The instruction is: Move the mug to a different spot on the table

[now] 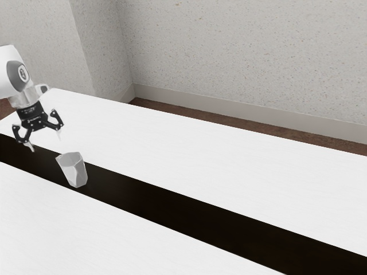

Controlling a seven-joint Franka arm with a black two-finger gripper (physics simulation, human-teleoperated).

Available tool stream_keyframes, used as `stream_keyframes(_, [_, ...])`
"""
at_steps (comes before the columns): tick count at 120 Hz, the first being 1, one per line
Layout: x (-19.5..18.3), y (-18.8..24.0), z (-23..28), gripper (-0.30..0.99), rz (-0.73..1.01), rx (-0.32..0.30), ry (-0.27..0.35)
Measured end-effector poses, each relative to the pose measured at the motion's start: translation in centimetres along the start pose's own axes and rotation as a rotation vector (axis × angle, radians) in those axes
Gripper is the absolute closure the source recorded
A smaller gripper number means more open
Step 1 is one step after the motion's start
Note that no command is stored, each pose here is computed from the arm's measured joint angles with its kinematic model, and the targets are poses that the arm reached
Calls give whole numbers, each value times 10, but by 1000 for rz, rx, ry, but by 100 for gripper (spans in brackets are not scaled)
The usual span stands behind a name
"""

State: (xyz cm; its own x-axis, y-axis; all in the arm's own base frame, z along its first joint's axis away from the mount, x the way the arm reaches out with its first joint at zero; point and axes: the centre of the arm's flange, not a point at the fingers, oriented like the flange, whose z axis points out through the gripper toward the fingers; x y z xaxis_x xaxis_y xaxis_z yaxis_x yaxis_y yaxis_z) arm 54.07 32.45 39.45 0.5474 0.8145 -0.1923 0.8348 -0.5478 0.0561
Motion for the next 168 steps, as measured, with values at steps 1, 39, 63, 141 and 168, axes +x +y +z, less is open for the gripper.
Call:
stream_keyframes(1, [1,-2,1,0,-10,0,-1])
stream_keyframes(39, [5,-7,28,0,-242,-3,-23])
stream_keyframes(63, [4,5,47,0,-359,-15,-50])
stream_keyframes(141, [23,12,87,0,-561,-36,-78])
stream_keyframes(168, [27,11,103,0,-590,-45,-93])
